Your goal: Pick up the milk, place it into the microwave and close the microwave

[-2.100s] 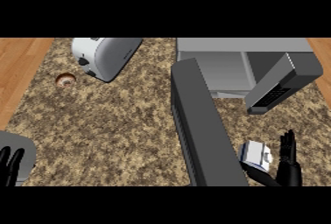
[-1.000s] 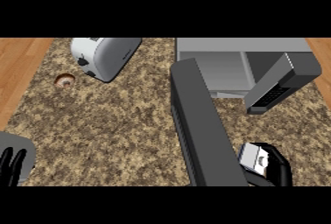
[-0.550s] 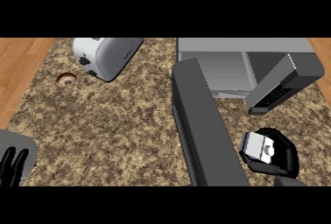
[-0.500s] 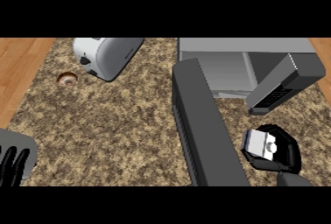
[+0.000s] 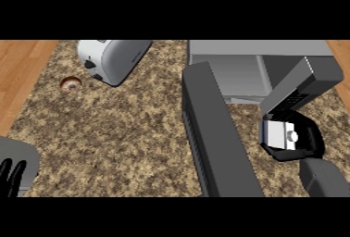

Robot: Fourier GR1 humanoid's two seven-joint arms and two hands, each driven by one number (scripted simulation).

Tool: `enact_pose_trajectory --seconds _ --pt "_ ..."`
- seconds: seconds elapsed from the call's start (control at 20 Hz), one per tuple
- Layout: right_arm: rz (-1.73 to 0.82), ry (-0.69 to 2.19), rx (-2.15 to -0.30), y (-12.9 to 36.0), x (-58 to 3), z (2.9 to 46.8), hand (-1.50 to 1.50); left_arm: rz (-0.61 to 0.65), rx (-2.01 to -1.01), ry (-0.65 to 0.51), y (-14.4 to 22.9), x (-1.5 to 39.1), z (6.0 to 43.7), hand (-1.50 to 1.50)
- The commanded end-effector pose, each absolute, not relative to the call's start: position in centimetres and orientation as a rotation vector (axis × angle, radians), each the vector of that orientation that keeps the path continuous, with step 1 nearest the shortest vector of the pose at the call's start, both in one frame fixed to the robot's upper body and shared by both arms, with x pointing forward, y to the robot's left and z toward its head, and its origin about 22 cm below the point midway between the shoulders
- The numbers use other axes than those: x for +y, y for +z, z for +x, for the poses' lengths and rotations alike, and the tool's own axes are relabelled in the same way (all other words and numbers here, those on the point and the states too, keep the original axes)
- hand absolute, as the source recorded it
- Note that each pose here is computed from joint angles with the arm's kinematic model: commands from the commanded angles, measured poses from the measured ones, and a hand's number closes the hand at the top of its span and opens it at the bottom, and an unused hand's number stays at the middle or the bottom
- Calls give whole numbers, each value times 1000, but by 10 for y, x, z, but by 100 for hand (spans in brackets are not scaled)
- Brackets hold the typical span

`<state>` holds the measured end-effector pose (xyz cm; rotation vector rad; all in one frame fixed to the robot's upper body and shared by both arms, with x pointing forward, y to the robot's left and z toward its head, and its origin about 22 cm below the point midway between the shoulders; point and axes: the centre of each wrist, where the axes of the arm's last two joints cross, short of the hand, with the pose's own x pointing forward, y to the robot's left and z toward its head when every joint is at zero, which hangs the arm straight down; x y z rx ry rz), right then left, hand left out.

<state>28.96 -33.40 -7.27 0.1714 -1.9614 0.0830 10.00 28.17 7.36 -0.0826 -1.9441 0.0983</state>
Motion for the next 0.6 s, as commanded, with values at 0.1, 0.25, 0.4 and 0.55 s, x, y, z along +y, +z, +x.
enact_pose_trajectory --seconds 0.1,0.25,0.4,0.55 --pt "276 173 -2039 -48 -293 300 150 -70 -1941 104 79 281 92 -150" --pt "228 197 -2040 -20 -293 325 150 -67 -1926 106 76 280 91 -150" --pt "154 259 -2040 -14 -270 346 150 -66 -1930 107 88 283 97 -150" --pt "124 267 -2002 -5 -260 350 150 -54 -1924 121 53 289 89 -150"
